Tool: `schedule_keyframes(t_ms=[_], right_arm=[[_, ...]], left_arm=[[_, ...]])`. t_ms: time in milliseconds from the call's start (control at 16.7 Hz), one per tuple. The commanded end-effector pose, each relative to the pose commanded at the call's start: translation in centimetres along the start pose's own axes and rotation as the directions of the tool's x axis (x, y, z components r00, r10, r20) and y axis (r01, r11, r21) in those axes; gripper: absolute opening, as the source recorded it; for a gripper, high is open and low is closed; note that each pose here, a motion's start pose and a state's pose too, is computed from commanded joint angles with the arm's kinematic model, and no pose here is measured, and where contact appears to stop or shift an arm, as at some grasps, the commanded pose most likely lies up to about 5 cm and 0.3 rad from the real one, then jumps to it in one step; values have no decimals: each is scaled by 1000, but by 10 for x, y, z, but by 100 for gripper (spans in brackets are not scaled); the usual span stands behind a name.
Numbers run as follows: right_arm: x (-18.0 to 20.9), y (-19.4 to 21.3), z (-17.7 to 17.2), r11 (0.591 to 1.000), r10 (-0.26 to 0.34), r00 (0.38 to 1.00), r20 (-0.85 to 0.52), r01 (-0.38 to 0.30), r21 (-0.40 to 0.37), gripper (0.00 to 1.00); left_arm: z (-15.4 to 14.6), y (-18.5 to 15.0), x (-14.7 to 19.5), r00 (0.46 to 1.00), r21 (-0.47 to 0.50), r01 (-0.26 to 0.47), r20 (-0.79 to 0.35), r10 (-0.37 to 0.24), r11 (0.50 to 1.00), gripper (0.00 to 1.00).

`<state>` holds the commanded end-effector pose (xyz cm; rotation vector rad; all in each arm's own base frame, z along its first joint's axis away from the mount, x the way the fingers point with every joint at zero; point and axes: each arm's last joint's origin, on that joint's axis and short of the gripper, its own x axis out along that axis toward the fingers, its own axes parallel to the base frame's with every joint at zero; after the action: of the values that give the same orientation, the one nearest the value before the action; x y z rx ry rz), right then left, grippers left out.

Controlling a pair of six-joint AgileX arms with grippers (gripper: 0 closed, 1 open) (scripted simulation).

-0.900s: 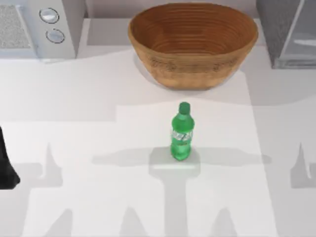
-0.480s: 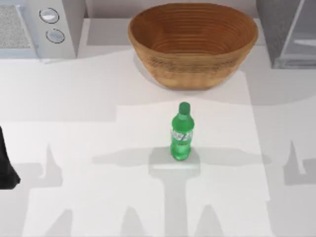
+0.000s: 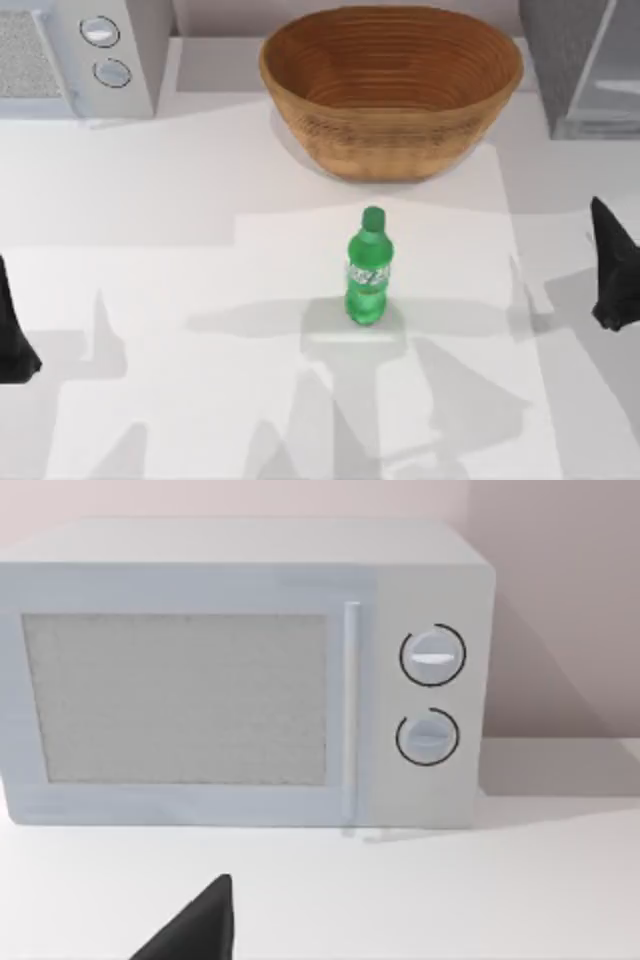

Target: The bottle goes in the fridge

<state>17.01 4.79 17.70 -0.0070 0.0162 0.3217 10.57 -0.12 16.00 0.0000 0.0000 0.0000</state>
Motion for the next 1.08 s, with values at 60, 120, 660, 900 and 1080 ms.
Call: schedule_keyframes(t_ms=[60, 120, 660, 900, 1080], right_arm=[[11, 6, -3, 999, 38, 999, -7, -38, -1, 100], [23, 12, -8, 997, 76, 997, -13, -76, -2, 100], [75, 77, -89, 930, 367, 928, -60, -368, -6, 100], [72, 91, -115, 904, 427, 901, -78, -428, -4, 100], [71, 94, -120, 899, 437, 896, -82, -438, -3, 100]], left_arm=[[0, 0, 0, 1000, 0, 0, 0, 0, 1000, 100], [0, 0, 0, 1000, 0, 0, 0, 0, 1000, 100], [0, 0, 0, 1000, 0, 0, 0, 0, 1000, 100], [0, 0, 0, 1000, 0, 0, 0, 0, 1000, 100], [0, 0, 0, 1000, 0, 0, 0, 0, 1000, 100]])
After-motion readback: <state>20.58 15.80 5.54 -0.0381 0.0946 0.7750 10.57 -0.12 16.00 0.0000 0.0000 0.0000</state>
